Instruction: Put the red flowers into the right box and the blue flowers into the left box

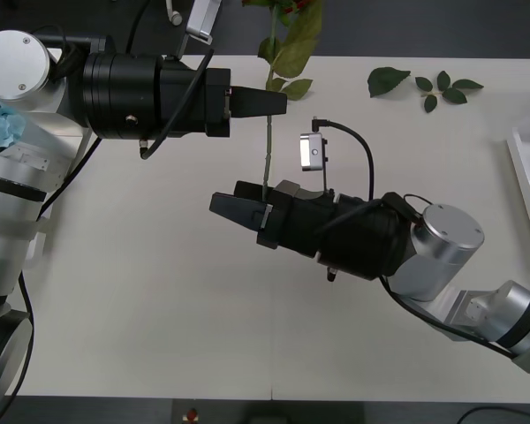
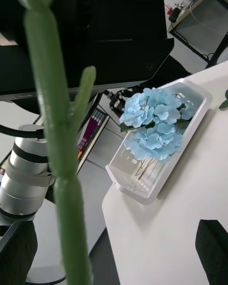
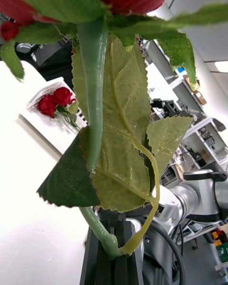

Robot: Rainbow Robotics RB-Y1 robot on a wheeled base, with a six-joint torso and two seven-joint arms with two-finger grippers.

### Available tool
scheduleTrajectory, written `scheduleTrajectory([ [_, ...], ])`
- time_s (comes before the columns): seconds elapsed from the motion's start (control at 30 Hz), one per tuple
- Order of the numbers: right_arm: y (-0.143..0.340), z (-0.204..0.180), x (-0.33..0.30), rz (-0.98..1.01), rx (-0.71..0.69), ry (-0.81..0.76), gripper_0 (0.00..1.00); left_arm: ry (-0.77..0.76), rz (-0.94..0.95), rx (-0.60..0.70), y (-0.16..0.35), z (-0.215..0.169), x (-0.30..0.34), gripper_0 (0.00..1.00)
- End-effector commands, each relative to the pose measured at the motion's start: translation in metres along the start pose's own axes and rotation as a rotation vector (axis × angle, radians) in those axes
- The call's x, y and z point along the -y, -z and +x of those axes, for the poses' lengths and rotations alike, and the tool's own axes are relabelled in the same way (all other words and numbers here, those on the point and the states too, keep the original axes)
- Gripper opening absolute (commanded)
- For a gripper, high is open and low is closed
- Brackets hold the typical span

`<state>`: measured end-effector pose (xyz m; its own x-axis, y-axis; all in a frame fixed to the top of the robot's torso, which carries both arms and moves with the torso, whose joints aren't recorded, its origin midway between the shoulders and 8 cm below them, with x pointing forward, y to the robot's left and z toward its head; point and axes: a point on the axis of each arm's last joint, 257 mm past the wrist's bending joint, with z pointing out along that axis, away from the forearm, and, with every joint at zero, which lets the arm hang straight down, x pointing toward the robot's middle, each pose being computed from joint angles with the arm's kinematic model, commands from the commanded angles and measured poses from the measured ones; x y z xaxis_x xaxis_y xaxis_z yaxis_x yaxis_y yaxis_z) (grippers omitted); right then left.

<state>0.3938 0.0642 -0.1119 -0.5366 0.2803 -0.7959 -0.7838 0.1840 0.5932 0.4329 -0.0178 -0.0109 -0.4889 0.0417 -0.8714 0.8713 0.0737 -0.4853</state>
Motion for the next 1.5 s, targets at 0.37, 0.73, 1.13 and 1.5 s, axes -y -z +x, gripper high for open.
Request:
scheduleTrajectory([
  [0.37,-0.026,-0.005,-0.009,-0.057,-0.013,0.045,0.0,-0.038,0.006,0.01,0.001,-0.017,0.01,0.0],
  [0.73,-0.019,-0.006,-0.004,-0.048,-0.028,0.056,0.0,-0.038,0.006,0.01,0.001,-0.017,0.01,0.71],
  [1.13,-0.017,-0.01,-0.004,-0.048,-0.024,0.048,0.0,-0.038,0.006,0.01,0.001,-0.017,0.01,1.0],
  [1.5,0.003,-0.026,0.008,-0.028,-0.039,0.055,0.0,-0.038,0.006,0.01,0.001,-0.017,0.01,1.0],
])
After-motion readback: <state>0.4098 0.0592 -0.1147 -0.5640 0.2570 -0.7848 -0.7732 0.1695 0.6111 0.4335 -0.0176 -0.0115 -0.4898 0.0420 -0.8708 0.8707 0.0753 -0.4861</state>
